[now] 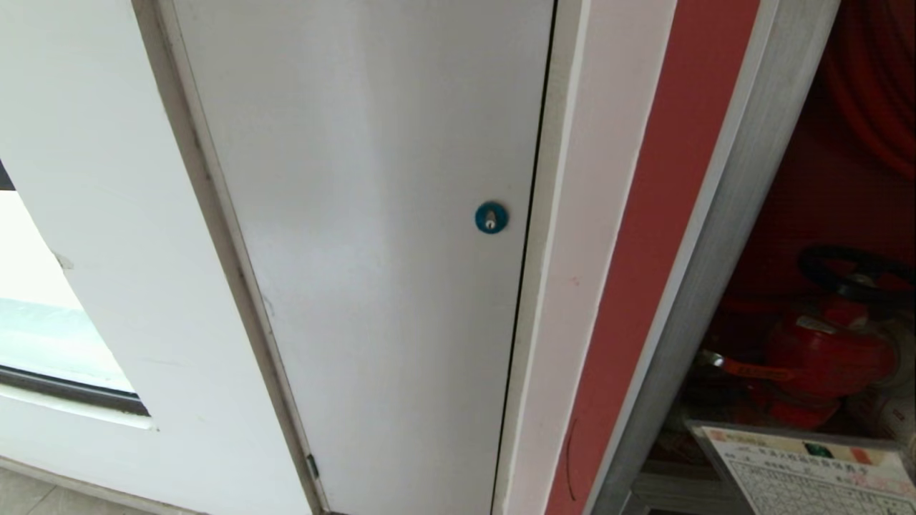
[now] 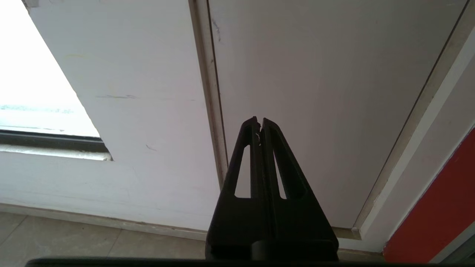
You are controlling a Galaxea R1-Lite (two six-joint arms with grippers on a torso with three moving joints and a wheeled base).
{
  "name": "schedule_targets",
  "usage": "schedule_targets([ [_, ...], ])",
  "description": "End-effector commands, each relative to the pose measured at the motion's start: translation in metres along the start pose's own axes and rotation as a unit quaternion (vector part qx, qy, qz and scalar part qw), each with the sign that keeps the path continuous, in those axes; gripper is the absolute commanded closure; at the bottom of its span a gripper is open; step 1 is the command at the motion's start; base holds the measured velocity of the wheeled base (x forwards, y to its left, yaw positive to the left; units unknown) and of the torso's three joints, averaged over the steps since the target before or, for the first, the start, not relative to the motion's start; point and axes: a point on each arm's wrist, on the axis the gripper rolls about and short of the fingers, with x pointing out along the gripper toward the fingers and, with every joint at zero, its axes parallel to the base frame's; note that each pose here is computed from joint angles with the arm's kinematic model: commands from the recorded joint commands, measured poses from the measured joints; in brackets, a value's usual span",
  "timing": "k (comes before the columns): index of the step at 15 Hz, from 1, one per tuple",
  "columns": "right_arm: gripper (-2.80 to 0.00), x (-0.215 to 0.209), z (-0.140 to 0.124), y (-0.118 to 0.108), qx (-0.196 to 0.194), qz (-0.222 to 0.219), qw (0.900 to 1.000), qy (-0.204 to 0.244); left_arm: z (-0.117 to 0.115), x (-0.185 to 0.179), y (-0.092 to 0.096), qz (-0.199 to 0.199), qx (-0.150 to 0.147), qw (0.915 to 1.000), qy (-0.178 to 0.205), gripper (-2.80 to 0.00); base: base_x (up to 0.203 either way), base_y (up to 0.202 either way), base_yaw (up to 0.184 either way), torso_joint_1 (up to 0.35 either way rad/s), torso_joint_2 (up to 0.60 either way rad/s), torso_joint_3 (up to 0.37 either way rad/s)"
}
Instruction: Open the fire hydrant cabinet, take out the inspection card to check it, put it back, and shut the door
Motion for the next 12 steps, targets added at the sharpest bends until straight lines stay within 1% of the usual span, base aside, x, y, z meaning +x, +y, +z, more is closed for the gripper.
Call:
schedule_targets([
  [1, 0.00, -0.003, -0.003, 0.013, -0.020, 0.021, 1.000, -0.009, -0.002, 0.001, 0.000, 0.000, 0.000, 1.0000, 0.004, 0.00, 0.000, 0.000, 0.000, 0.000, 0.00, 0.000],
  [2, 0.00, -0.005, -0.004, 0.013, -0.028, 0.039, 0.999, -0.014, -0.002, 0.001, 0.000, 0.000, 0.000, 1.0000, 0.004, 0.00, 0.000, 0.000, 0.000, 0.000, 0.00, 0.000],
  [5, 0.00, -0.003, -0.002, 0.000, -0.023, 0.100, 0.994, -0.021, -0.002, 0.001, 0.000, 0.000, 0.000, 1.0000, 0.004, 0.00, 0.000, 0.000, 0.000, 0.000, 0.00, 0.000],
  [7, 0.00, -0.001, 0.004, -0.014, -0.006, 0.133, 0.990, -0.037, -0.002, 0.001, 0.000, 0.000, 0.000, 1.0000, 0.004, 0.00, 0.000, 0.000, 0.000, 0.000, 0.00, 0.000],
  [10, 0.00, 0.003, 0.017, -0.040, 0.016, 0.166, 0.984, -0.056, -0.002, 0.001, 0.000, 0.000, 0.000, 1.0000, 0.004, 0.00, 0.000, 0.000, 0.000, 0.000, 0.00, 0.000],
  [12, 0.00, 0.007, 0.025, -0.057, 0.010, 0.188, 0.980, -0.061, -0.002, 0.001, 0.000, 0.000, 0.000, 1.0000, 0.004, 0.00, 0.000, 0.000, 0.000, 0.000, 0.00, 0.000],
])
